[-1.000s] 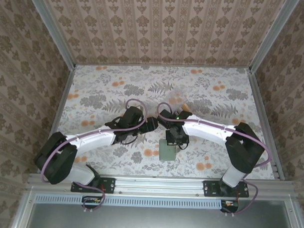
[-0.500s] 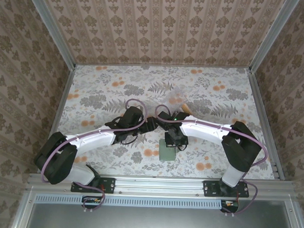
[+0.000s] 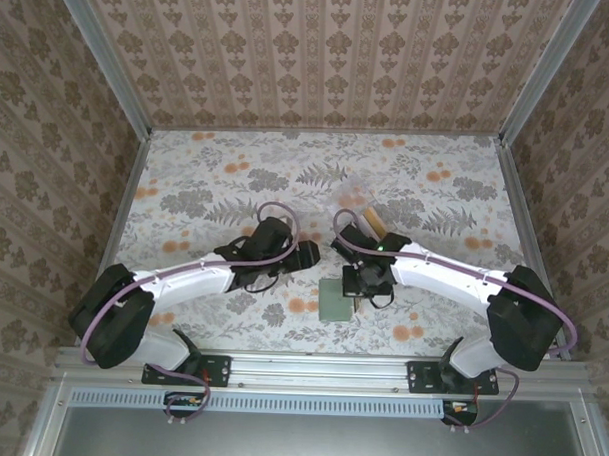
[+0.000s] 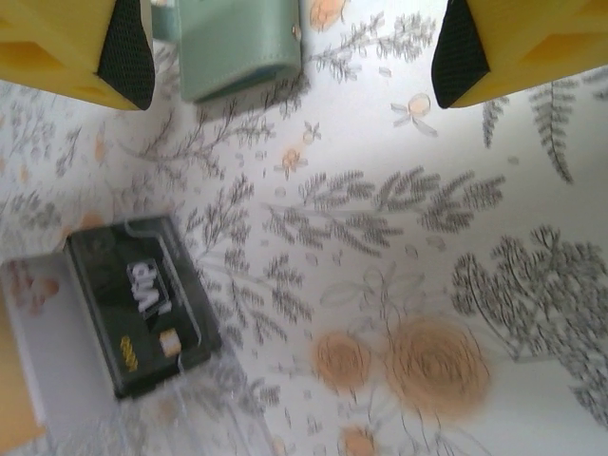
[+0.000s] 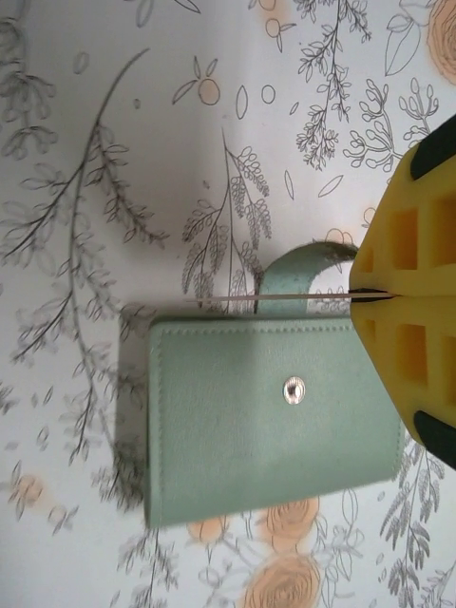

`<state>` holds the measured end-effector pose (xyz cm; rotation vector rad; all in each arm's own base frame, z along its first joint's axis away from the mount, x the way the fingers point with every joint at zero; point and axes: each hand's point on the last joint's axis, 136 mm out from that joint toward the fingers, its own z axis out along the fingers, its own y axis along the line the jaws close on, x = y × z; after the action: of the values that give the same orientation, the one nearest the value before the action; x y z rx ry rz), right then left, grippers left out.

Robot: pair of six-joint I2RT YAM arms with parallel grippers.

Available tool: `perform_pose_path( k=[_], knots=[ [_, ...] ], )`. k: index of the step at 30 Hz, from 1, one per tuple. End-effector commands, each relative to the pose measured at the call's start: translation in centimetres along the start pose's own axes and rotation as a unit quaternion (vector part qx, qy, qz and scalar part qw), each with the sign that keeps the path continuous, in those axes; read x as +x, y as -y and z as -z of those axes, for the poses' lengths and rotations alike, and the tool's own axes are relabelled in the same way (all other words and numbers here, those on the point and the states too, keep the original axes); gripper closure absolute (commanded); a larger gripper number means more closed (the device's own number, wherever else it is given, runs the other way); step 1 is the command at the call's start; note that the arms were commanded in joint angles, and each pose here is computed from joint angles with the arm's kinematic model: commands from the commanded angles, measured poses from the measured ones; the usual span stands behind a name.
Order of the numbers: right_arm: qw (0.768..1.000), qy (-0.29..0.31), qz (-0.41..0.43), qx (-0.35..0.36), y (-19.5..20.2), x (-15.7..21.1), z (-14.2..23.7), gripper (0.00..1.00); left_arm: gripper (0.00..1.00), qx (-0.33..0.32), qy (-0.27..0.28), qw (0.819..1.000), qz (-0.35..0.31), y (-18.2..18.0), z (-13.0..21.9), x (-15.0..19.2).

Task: Put the credit cards into the card holder
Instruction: Open the card holder at the bottom-center of the table.

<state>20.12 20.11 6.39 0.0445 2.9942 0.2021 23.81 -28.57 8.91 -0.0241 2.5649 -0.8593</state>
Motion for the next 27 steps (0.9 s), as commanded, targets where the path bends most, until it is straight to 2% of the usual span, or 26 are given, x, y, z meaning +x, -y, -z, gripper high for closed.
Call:
perform_pose_path(
  k=[1,7,13,19,23,27],
  knots=[
    [0.999,-0.008,-0.023,-0.035,-0.1,0.2,-0.7,0.99,0.20,-0.030,-0.020,0.999,-0.040,0.9,0.6,0.9],
    [0.998,-0.013,-0.035,-0.041,1.9,0.4,-0.8,0.98,0.20,-0.087,-0.055,0.991,-0.081,1.3,0.1,3.1],
    [0.995,-0.008,-0.062,-0.073,3.1,0.2,0.0,0.97,0.21,-0.101,-0.074,0.987,-0.103,2.6,-0.9,4.3],
    [0.997,-0.019,-0.065,-0.042,4.9,0.8,-1.2,0.98,0.20,-0.104,-0.083,0.985,-0.114,3.6,-1.6,4.8],
    [0.997,-0.026,-0.070,-0.023,5.9,1.5,-2.2,0.99,0.15,-0.116,-0.093,0.982,-0.117,3.7,-2.0,5.1],
    [0.995,-0.028,-0.086,-0.041,6.0,2.1,-2.8,0.99,0.08,-0.140,-0.106,0.977,-0.120,3.7,-2.5,5.5]
  ],
)
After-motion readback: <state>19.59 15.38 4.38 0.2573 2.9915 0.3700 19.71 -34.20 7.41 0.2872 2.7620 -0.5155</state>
